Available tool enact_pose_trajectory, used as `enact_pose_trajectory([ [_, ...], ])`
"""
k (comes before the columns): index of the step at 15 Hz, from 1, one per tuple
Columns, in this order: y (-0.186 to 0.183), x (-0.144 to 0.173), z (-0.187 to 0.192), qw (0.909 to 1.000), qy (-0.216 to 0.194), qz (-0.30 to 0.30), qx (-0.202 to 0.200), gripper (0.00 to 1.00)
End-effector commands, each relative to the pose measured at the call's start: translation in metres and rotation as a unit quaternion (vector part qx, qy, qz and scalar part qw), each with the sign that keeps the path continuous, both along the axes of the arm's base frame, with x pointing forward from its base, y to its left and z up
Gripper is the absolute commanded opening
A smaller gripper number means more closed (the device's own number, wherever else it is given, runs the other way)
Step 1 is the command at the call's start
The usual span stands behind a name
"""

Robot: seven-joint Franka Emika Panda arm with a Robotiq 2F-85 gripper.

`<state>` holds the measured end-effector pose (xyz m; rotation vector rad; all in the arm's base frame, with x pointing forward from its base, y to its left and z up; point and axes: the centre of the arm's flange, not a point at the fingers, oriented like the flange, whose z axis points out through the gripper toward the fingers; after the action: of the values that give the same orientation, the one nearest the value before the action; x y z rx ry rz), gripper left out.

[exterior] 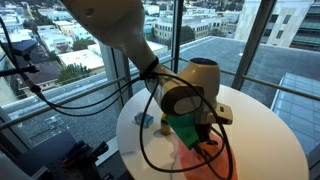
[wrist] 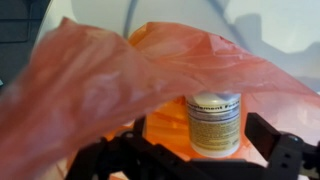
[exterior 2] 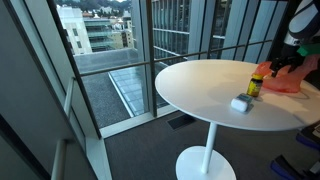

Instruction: Remove the white bottle from the plastic bag

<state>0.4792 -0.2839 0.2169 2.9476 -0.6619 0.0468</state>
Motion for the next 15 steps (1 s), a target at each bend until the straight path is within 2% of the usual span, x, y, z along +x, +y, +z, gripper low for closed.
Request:
enact_pose_trajectory([
  [1, 0.007, 0.016, -0.001, 0.9999, -0.013, -0.009, -0.005, 1.00],
  [13, 0.007, 0.023, -0.036, 0.9995, 0.005, -0.032, -0.005, 1.00],
  [14, 0.007, 0.023, -0.037, 0.9994, 0.005, -0.034, -0.006, 0.75],
  [15, 0.007, 0.024, -0.037, 0.9993, 0.005, -0.036, -0.006, 0.75],
])
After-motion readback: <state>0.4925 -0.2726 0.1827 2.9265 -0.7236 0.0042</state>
